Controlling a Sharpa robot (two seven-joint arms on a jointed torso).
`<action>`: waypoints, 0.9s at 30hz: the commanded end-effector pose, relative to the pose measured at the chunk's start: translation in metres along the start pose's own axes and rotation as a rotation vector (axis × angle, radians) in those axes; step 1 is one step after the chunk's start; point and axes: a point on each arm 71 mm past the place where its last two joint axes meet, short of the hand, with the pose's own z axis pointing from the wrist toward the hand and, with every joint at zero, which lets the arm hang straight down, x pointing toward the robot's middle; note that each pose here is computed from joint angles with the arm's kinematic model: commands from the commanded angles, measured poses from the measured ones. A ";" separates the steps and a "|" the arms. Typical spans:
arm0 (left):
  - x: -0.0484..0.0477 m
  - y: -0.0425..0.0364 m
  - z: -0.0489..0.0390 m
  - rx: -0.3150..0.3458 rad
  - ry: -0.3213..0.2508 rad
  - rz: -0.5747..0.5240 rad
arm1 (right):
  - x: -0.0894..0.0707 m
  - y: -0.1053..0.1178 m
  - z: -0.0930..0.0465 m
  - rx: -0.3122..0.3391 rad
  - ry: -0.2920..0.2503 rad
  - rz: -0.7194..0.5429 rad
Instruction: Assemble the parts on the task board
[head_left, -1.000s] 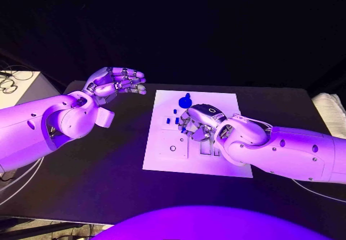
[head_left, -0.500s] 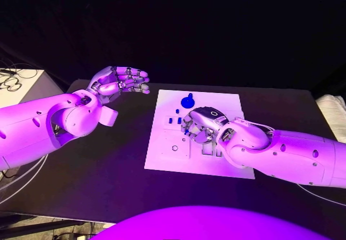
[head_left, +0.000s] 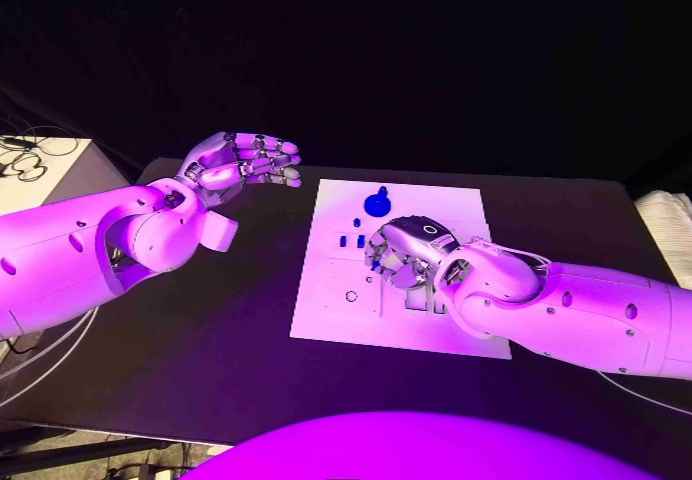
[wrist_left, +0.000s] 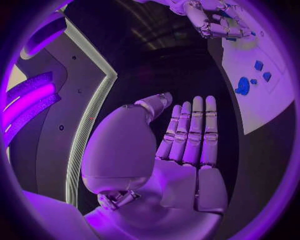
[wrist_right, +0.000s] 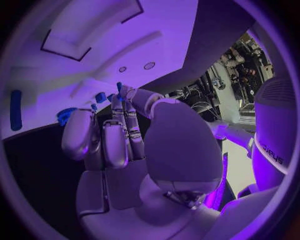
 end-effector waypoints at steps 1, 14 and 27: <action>0.0008 -0.0009 0.0005 0.006 0.003 -0.007 | 0.002 0.001 0.000 -0.014 0.003 -0.013; 0.0006 -0.0009 0.0002 0.006 0.003 -0.008 | 0.008 0.003 0.001 -0.015 0.020 -0.011; 0.0002 -0.0010 -0.0001 0.006 0.003 -0.007 | 0.014 0.003 0.001 -0.012 0.038 -0.009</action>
